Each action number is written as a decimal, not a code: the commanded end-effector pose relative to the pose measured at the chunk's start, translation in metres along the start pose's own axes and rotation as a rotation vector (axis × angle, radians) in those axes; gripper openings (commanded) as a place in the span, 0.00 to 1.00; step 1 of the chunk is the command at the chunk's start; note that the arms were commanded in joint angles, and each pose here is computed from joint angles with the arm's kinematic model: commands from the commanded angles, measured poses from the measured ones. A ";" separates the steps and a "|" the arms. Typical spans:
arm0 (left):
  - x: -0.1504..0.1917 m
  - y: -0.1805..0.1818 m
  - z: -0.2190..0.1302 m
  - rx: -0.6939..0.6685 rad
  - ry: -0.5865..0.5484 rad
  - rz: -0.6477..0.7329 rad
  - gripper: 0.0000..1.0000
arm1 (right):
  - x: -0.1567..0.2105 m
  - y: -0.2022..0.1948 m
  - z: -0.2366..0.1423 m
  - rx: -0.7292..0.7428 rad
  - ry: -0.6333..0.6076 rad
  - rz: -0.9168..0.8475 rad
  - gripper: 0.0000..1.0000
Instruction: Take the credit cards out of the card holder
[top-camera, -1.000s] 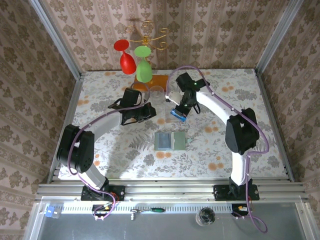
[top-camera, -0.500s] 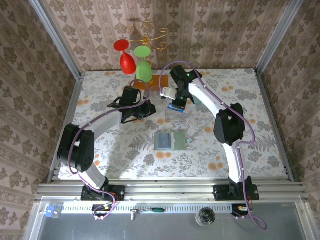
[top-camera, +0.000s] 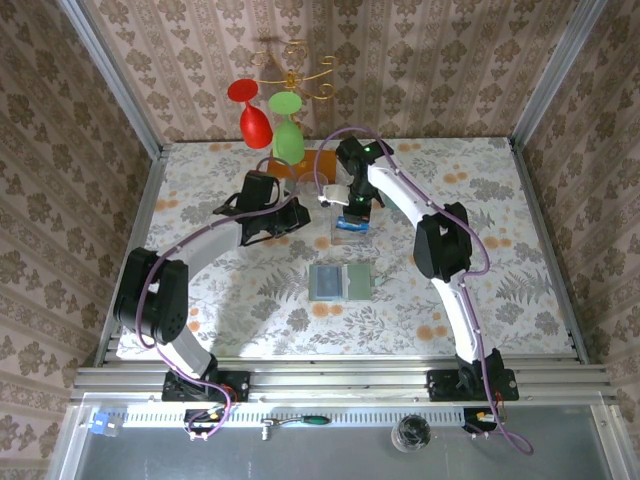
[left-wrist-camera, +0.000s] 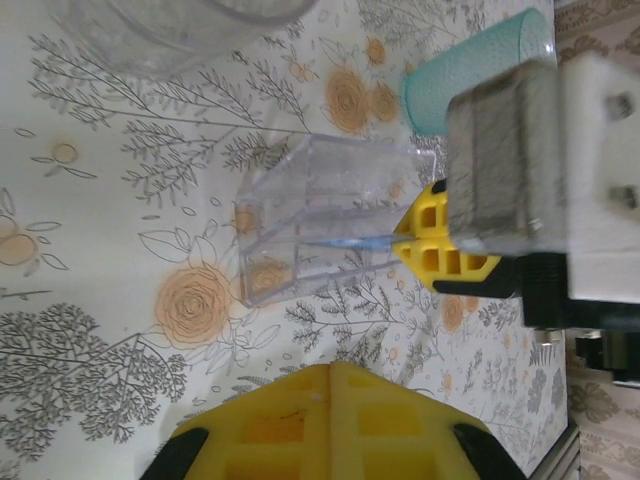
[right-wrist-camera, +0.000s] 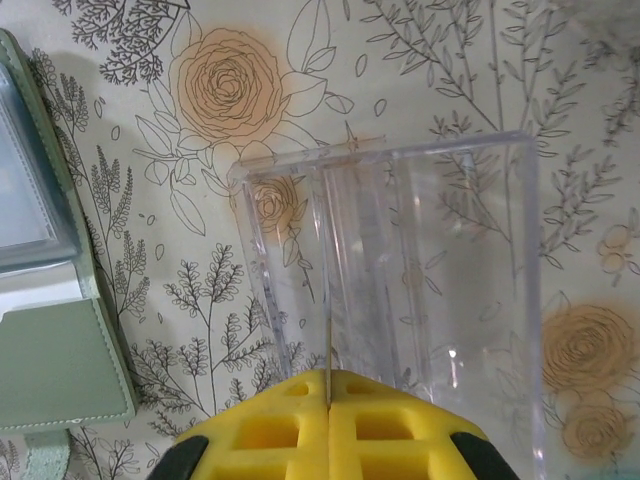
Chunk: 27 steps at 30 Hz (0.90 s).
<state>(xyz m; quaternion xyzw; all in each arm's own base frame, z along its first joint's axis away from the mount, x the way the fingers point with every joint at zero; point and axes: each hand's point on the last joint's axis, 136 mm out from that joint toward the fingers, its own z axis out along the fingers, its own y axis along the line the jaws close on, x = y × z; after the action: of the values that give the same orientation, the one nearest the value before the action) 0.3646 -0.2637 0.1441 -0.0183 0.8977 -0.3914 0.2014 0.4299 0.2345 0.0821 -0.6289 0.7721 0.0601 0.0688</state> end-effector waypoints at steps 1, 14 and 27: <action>-0.003 0.003 -0.009 -0.011 -0.020 0.012 0.09 | 0.004 0.009 0.008 -0.073 0.012 -0.010 0.00; -0.006 0.004 -0.004 0.001 -0.018 0.001 0.15 | 0.005 -0.011 -0.012 0.038 0.008 0.073 0.19; 0.000 0.004 0.003 0.028 -0.001 -0.014 0.15 | 0.004 -0.035 -0.035 0.259 -0.039 0.118 0.16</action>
<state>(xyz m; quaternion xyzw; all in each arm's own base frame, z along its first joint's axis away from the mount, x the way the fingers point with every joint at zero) 0.3697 -0.2586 0.1442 -0.0237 0.8948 -0.3939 0.2086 0.4509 0.2192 0.0948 -0.5837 0.8032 0.0014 0.1187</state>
